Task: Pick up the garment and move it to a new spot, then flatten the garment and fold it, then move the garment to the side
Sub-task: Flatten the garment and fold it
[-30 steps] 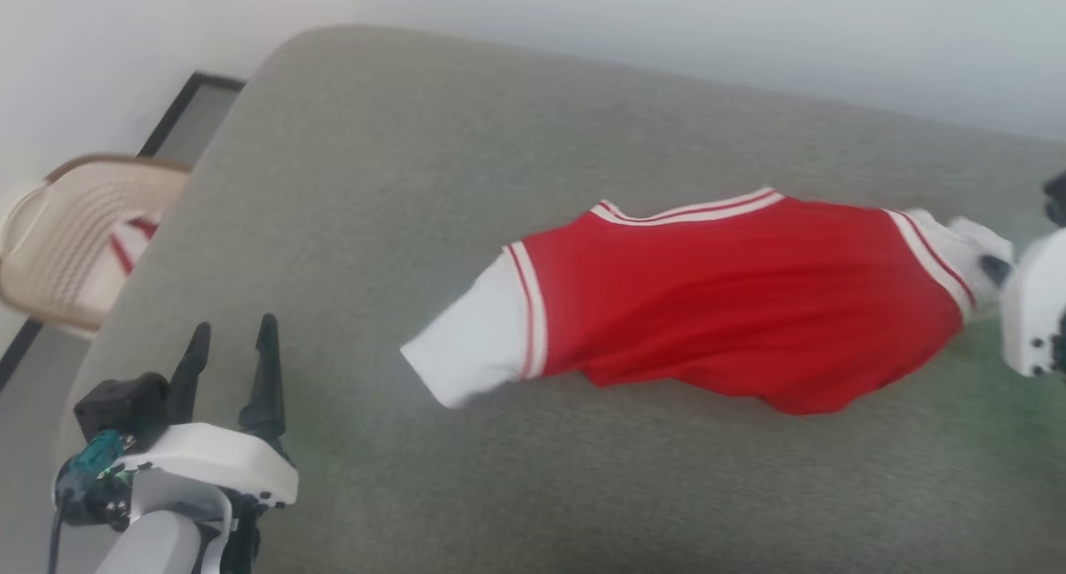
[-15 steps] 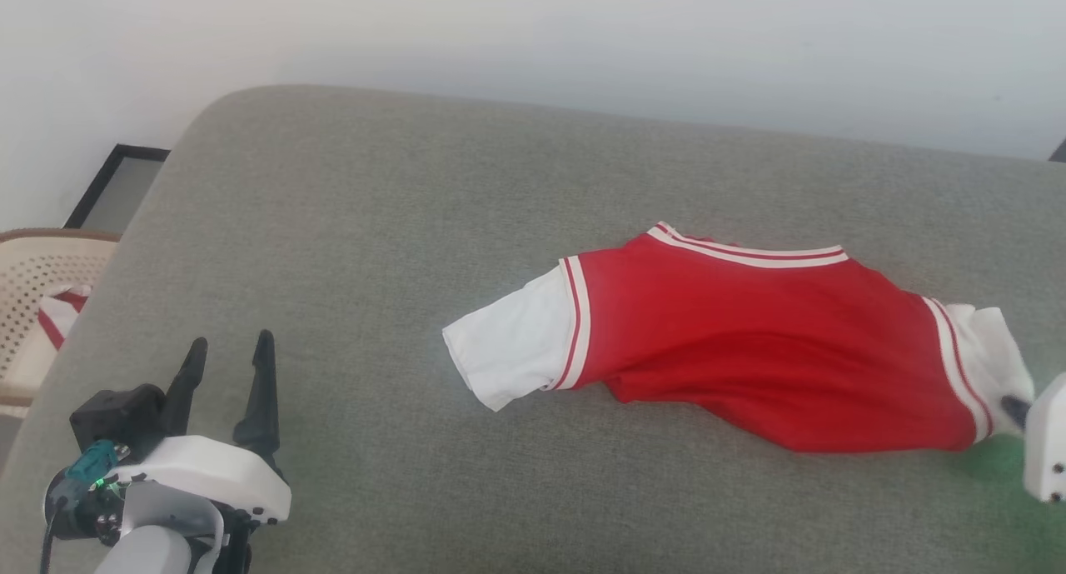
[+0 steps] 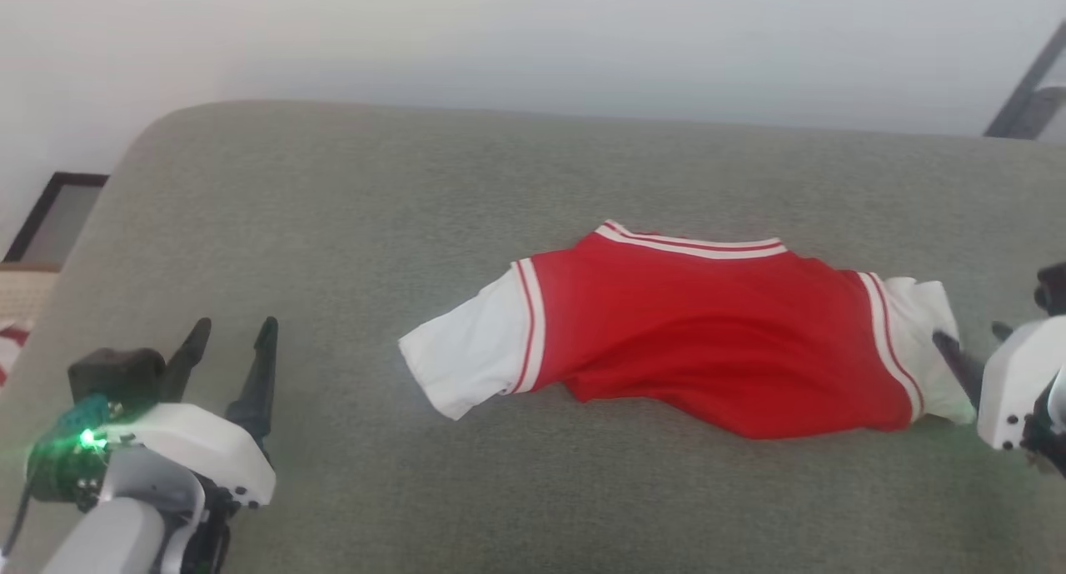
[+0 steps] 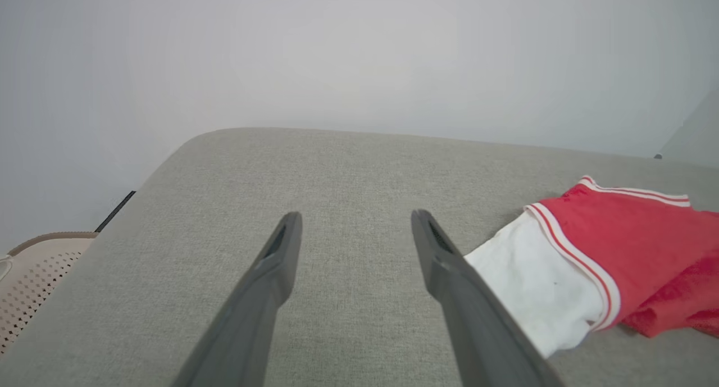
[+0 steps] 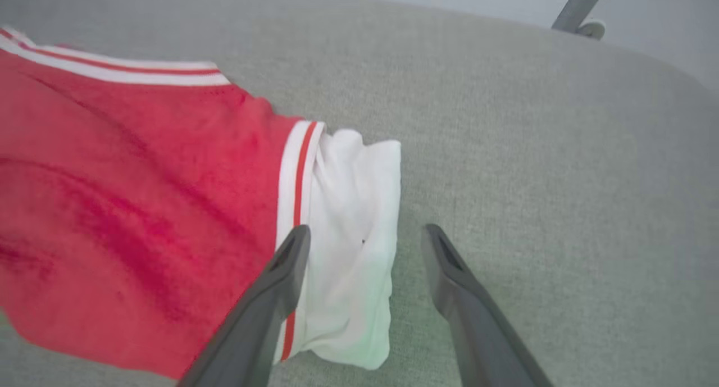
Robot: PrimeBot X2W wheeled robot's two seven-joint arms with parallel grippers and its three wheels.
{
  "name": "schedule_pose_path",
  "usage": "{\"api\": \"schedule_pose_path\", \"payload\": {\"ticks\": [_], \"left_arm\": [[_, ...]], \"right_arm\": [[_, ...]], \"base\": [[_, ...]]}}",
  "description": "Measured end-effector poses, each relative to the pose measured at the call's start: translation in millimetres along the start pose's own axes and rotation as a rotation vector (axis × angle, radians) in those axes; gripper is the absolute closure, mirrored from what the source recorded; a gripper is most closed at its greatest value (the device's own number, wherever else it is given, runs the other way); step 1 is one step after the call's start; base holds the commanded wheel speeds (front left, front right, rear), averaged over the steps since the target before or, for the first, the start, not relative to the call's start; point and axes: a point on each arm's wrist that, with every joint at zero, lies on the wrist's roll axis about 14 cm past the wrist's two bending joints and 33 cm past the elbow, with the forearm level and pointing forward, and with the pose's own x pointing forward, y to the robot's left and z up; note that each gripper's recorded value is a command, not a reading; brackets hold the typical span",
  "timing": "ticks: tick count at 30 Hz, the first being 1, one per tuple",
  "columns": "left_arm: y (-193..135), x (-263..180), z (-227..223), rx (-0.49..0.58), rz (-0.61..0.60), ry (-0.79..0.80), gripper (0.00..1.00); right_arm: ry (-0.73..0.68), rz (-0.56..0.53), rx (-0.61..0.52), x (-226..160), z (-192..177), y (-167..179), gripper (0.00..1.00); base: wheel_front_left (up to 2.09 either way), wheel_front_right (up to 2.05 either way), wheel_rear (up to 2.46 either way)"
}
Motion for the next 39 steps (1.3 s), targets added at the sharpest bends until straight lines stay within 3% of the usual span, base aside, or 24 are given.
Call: {"api": "schedule_pose_path", "payload": {"ticks": [11, 20, 25, 36, 37, 38, 39], "left_arm": [[-47.5, 33.2, -14.9, 0.040, -0.214, 0.206, 0.00], [-76.6, 54.3, -65.7, 0.066, -0.310, 0.488, 0.00], [-84.2, 67.9, -93.5, 0.072, -0.316, 0.600, 0.00], [-84.6, 84.0, -141.1, 0.101, -0.285, 0.800, 0.00], [-84.8, 83.8, -143.7, 0.083, -0.275, 0.824, 0.22], [-85.0, 83.6, -145.2, 0.074, -0.270, 0.847, 0.54], [-85.0, 83.6, -146.0, 0.073, -0.269, 0.861, 0.56]], "right_arm": [[-0.477, -0.131, -0.016, -55.3, 83.3, -38.3, 0.00], [-0.755, -0.313, -0.008, -100.0, 96.8, -69.1, 0.00], [-0.793, -0.356, -0.005, -104.4, 86.0, -67.6, 0.00], [-0.690, -0.315, 0.014, -77.4, 52.9, -47.2, 0.00], [-0.686, -0.312, 0.015, -76.0, 52.0, -46.3, 0.00], [-0.683, -0.309, 0.016, -75.0, 51.6, -45.8, 0.00], [-0.679, -0.307, 0.016, -74.1, 50.9, -45.9, 0.00]], "base": [[0.00, 0.00, 0.00], [0.00, 0.00, 0.00], [0.00, 0.00, 0.00], [0.00, 0.00, 0.00], [0.00, 0.00, 0.00], [0.00, 0.00, 0.00], [0.00, 0.00, 0.00]]}}
